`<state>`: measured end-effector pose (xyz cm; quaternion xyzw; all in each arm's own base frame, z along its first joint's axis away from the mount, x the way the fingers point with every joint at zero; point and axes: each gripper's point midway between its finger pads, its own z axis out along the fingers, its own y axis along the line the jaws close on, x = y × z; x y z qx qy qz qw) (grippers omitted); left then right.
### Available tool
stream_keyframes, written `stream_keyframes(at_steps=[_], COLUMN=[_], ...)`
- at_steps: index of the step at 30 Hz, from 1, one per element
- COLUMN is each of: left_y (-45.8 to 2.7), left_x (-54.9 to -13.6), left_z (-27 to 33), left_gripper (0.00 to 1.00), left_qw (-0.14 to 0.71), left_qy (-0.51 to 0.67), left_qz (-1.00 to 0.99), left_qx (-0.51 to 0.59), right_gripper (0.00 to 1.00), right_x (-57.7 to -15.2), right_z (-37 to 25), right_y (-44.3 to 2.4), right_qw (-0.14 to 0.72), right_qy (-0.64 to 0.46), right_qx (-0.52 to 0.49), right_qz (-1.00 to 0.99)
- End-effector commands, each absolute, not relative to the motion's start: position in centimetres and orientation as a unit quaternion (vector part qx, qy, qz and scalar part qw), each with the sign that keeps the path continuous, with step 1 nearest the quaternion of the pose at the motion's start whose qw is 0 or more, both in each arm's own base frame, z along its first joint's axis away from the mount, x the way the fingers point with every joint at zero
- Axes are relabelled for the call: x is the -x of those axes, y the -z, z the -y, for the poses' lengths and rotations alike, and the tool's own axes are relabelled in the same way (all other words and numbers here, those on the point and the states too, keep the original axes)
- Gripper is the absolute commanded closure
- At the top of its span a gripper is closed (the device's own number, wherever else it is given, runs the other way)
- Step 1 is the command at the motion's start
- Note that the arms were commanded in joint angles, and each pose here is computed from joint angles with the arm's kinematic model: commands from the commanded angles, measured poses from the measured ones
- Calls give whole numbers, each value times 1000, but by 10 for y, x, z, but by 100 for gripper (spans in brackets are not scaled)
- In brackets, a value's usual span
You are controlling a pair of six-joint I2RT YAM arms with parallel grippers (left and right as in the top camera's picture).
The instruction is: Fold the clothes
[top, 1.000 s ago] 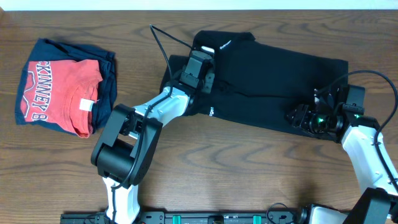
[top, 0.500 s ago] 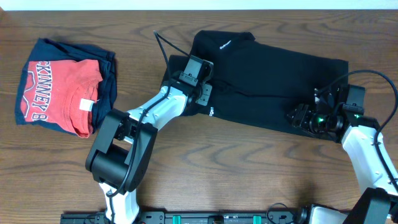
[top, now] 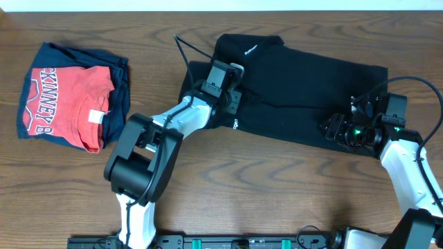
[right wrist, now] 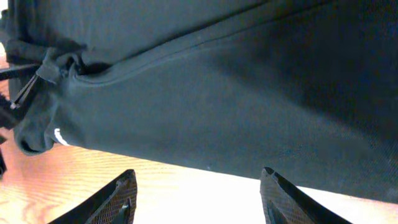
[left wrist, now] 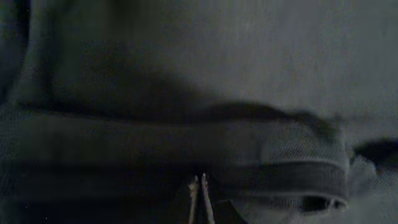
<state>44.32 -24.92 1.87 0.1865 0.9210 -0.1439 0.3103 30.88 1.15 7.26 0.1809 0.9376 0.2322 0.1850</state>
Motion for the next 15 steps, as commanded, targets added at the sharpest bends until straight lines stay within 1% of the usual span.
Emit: stream_keyframes(at_steps=[1,5,8,11,15], left_y=[-31,-65,-87,-90,-72], left_x=[-459,-490,-501,-489,-453], left_z=[254,254,252,252,245], left_gripper=[94,94,94,94,94], left_qw=[346,408,411,370,289], left_qy=[156,172,194,202,181], left_qz=[-906,-882,-878,-893,-924], left_qx=[-186,-163,-150,-158,-172], right_gripper=[38,39,39,39,38], right_x=[-314,-315,-313,-311,-310], right_z=[-13,-13,-13,-13,-14], right_y=[-79,-79,-78,-77,-77], right_qw=[196,195,191,185,184], right_qy=[-233,-234,-234,-235,-234], right_qx=[-182,-188,-189,-191,-191], right_qz=[-935,-934,-934,-935,-935])
